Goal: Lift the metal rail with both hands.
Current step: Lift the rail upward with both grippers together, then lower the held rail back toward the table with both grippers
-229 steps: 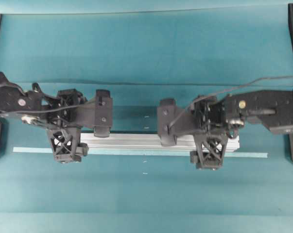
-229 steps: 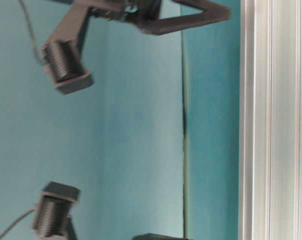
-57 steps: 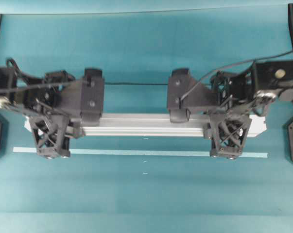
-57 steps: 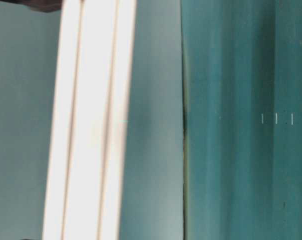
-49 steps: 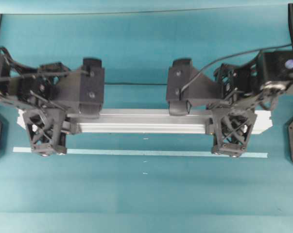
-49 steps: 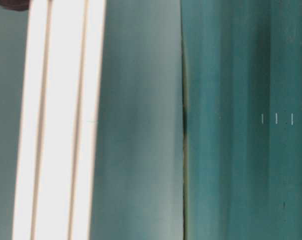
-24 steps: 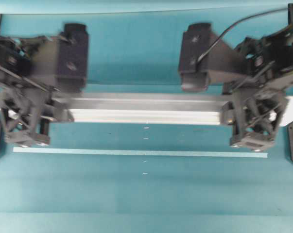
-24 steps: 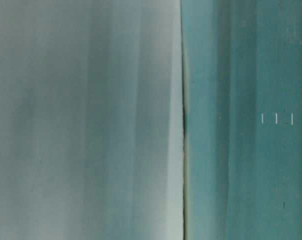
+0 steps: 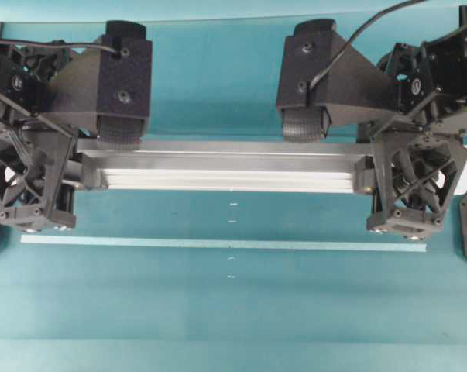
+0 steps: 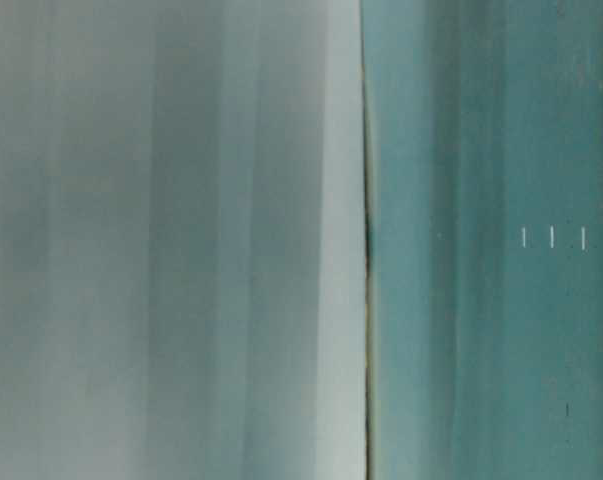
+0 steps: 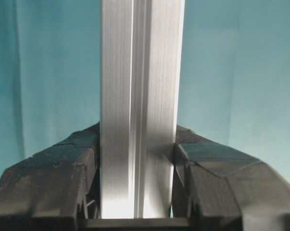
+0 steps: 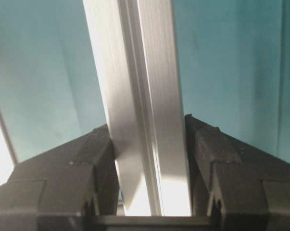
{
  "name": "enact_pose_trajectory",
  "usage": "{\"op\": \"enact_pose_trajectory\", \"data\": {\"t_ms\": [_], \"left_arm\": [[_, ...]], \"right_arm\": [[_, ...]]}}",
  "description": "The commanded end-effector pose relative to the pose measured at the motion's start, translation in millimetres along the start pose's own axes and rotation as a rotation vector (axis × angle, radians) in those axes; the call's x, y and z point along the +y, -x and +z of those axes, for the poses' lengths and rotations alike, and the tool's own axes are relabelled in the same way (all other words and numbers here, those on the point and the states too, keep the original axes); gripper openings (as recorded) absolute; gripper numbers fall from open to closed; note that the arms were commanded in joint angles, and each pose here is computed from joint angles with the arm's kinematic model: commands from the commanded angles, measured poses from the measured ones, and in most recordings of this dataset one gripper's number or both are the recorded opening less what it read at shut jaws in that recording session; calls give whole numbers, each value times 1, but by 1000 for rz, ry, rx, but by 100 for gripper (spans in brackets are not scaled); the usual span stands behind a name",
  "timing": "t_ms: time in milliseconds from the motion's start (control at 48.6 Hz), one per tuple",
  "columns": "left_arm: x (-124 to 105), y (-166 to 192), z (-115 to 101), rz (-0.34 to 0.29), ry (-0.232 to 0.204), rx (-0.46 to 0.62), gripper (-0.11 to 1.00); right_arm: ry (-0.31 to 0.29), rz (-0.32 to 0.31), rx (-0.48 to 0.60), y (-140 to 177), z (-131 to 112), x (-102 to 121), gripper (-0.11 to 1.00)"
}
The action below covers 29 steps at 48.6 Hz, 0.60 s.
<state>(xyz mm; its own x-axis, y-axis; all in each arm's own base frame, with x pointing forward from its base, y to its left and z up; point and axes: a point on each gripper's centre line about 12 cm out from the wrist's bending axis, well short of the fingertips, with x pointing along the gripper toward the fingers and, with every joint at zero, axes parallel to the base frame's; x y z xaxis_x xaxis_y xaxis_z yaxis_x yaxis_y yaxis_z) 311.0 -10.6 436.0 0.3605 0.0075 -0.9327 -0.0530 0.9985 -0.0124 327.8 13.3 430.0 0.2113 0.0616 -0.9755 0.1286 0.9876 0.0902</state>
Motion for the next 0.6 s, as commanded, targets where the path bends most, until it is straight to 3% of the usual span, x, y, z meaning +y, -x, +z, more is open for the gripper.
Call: {"op": "enact_pose_trajectory", "data": {"t_ms": [0, 432, 576], "left_arm": [[-2, 13, 0, -4, 3, -41, 29], [-1, 7, 0, -2, -8, -28, 29], [1, -17, -5, 6, -3, 23, 29]], "right_arm": [[-41, -1, -41, 11, 1, -2, 38], [-35, -9, -25, 1, 2, -3, 38], [-42, -57, 5, -22, 2, -11, 38]]}}
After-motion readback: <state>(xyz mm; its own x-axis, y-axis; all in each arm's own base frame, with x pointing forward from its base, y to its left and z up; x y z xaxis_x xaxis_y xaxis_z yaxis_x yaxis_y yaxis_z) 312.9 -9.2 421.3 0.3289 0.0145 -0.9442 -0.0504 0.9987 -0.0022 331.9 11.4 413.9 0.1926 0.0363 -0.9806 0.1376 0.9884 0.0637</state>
